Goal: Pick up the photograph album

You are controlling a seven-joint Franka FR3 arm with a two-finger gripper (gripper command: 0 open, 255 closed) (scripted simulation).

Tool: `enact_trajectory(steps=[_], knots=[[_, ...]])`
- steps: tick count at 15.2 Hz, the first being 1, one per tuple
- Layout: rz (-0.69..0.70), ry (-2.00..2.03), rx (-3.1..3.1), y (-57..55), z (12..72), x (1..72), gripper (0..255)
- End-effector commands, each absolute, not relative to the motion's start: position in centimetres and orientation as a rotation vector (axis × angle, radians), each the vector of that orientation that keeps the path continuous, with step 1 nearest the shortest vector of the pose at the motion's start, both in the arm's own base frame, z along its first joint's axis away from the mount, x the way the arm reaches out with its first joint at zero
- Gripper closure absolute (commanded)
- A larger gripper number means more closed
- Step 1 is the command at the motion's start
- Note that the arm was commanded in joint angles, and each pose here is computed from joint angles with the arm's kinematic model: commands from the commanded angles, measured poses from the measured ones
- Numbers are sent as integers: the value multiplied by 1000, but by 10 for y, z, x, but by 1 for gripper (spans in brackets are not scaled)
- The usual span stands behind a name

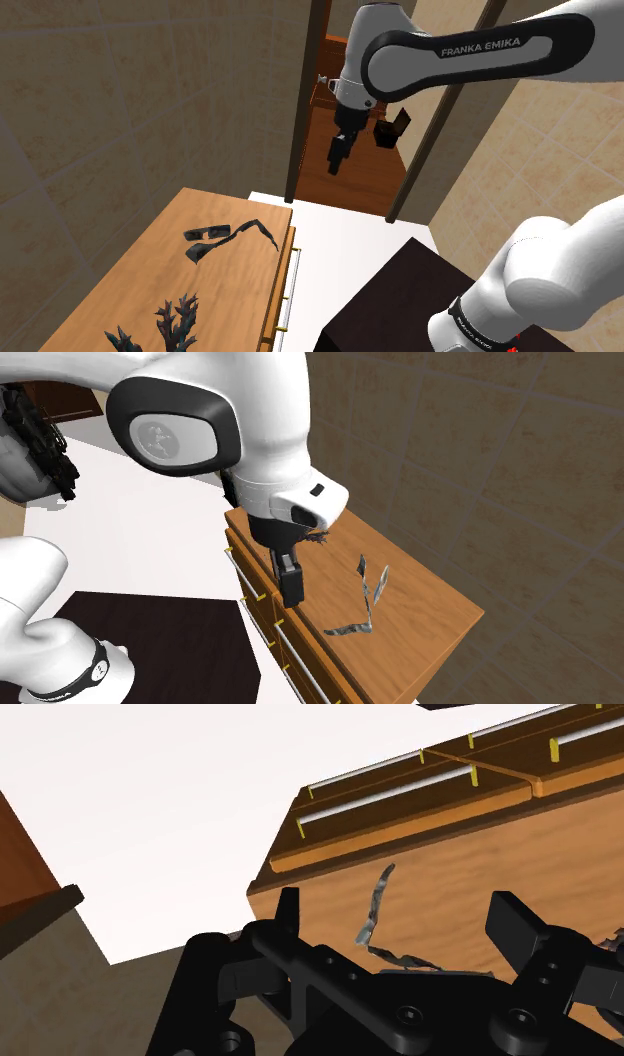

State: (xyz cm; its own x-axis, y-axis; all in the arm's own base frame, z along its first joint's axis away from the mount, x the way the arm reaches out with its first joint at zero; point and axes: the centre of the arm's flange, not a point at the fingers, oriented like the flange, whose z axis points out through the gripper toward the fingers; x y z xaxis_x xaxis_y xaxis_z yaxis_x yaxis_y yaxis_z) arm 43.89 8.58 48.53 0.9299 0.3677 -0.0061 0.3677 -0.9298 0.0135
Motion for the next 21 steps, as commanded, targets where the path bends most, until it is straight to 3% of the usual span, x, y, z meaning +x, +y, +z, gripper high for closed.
enact_trajectory(steps=[1, 21], knots=[[-20, 655, 3047, 99, 465, 460, 0], [-160, 1274, 2716, 251, 284, 606, 0]])
